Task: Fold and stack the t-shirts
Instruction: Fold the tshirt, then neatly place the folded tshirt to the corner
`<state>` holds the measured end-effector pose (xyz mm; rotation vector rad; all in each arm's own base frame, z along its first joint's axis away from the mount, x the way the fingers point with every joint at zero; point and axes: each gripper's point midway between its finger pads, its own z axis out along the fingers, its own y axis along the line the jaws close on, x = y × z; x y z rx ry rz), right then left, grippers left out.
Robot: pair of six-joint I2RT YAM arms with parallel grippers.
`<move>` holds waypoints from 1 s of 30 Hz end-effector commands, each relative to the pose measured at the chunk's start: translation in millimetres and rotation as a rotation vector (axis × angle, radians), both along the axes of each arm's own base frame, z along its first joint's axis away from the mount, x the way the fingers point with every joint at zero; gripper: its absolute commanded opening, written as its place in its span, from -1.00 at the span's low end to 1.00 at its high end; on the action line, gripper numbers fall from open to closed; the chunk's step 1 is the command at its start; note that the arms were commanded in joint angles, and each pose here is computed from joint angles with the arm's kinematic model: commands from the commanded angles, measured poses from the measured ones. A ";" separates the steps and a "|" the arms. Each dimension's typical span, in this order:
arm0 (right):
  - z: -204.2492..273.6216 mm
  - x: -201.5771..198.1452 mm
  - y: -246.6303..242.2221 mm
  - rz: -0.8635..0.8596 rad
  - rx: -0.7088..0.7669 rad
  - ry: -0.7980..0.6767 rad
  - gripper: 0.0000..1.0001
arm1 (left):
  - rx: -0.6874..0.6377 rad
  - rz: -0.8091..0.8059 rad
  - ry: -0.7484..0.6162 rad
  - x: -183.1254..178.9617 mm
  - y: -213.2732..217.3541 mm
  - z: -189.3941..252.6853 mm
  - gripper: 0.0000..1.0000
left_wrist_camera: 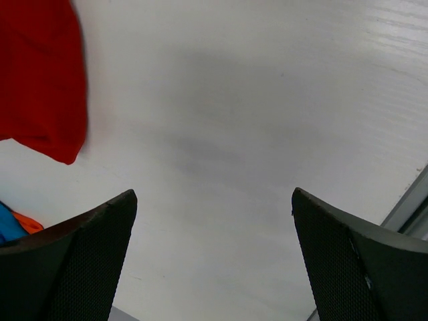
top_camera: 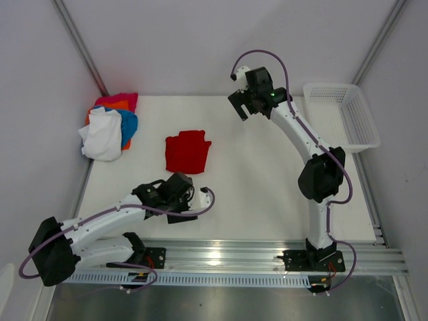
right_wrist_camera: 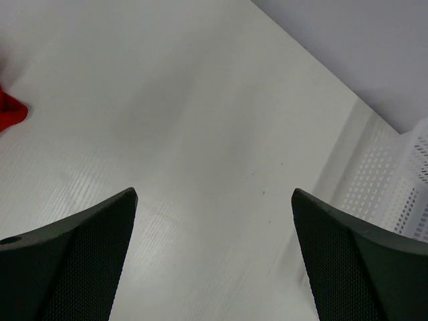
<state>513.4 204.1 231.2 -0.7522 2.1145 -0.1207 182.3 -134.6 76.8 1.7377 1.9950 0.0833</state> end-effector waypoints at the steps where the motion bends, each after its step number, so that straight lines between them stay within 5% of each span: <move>1: 22.5 2.8 3.2 -0.010 0.036 -0.061 0.99 | 0.014 0.000 -0.082 15.5 -11.3 -8.2 0.98; 5: 25.0 3.1 -2.6 -0.026 0.028 -0.081 0.98 | 0.099 0.011 -0.156 30.3 -5.4 -30.4 0.98; 12: 20.0 3.4 -6.8 -0.035 0.026 -0.079 0.99 | 0.173 0.078 -0.520 88.5 0.5 -28.4 0.98; 30: 33.2 2.6 -24.3 -0.070 0.028 -0.103 0.99 | 0.157 0.155 -0.589 270.7 -0.4 12.2 0.98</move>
